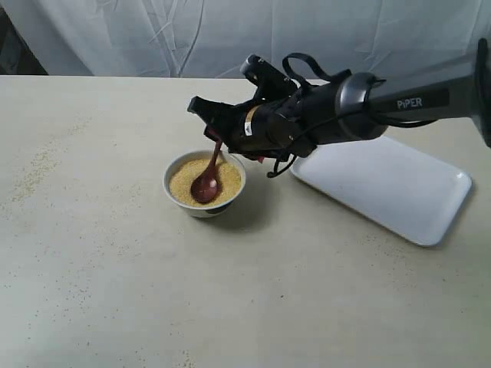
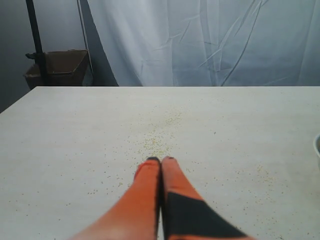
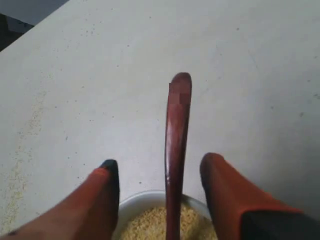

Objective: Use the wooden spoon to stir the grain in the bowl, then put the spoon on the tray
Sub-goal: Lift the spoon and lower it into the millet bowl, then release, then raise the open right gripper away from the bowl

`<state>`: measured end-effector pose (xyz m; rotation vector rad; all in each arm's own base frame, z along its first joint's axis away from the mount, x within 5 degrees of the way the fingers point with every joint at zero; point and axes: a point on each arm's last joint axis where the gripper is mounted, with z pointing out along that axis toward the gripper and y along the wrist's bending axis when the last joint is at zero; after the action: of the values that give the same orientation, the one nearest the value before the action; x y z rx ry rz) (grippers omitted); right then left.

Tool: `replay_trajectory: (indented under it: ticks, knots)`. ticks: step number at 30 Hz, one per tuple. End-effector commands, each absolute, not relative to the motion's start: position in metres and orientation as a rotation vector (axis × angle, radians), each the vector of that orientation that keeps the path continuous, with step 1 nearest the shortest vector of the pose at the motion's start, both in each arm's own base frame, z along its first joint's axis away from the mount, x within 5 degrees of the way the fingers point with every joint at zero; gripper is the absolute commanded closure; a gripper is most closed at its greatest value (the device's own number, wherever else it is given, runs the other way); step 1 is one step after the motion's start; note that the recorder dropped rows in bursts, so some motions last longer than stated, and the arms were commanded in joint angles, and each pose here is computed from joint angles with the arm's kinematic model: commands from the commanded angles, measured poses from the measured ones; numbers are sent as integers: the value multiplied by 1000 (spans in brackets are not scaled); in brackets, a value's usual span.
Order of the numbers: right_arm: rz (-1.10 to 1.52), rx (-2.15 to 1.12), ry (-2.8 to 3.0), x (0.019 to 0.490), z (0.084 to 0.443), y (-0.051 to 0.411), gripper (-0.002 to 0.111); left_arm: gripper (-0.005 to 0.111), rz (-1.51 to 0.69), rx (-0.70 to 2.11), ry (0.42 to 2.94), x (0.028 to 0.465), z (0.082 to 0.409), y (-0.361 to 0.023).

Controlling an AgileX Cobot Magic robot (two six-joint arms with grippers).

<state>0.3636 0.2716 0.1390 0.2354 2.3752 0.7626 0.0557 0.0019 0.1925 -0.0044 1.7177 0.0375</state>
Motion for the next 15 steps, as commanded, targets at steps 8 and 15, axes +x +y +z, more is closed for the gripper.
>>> replay_trajectory:
  ticks: [8,15]
  knots:
    - [217,-423,2476,368,233,207,108,107,38,-10,1708,56,193,2]
    - [228,-1082,2665,375,247,160,108,107,38,-10,1708,56,193,2]
